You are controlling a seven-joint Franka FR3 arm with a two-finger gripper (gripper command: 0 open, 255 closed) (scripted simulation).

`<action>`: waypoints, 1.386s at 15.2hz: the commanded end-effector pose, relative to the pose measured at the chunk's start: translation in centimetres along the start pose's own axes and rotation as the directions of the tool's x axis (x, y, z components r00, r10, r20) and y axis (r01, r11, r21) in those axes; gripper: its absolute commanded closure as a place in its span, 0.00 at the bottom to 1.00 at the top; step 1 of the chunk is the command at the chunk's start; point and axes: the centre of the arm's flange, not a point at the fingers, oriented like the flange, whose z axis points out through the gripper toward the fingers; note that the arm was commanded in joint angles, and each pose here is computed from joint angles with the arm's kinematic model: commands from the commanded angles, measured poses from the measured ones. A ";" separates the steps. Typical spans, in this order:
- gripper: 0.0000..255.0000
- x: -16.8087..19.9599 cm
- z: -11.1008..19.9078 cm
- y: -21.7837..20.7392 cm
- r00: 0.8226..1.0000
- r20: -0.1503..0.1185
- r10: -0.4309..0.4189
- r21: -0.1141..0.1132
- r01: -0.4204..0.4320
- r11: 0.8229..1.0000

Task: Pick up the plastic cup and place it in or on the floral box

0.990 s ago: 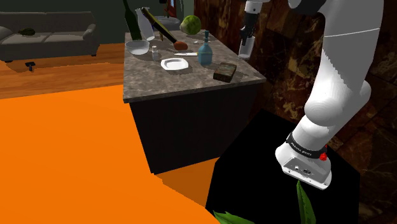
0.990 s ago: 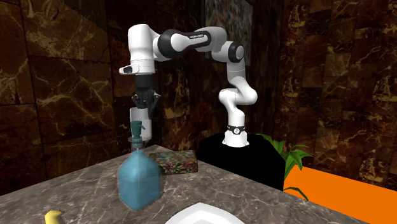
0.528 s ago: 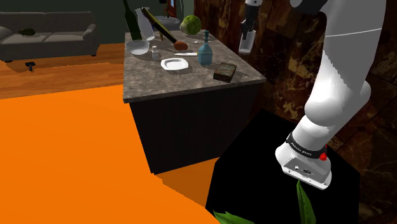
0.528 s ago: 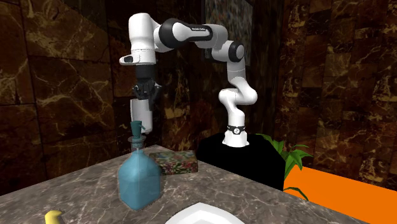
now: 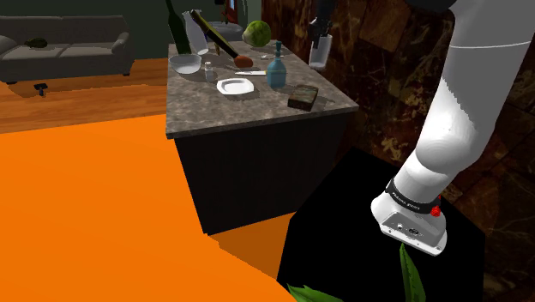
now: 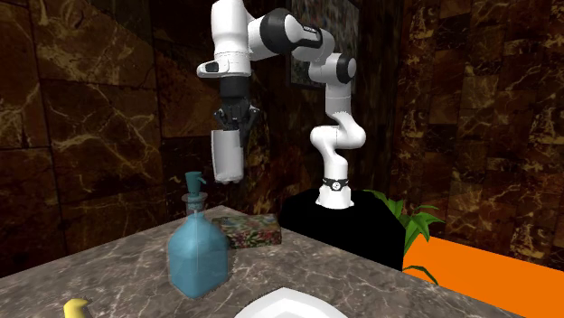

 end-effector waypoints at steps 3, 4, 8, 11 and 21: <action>1.00 0.5 -1.0 -5.1 1.000 0.000 0.002 0.000 -0.002 1.000; 1.00 0.5 -0.5 -5.1 1.000 0.000 0.002 0.000 -0.002 1.000; 1.00 0.6 1.6 -5.0 1.000 0.000 0.002 0.000 -0.002 1.000; 1.00 0.6 3.2 -4.9 1.000 0.000 0.002 0.000 -0.002 1.000; 1.00 0.7 8.4 -4.7 1.000 0.000 0.002 0.000 -0.002 1.000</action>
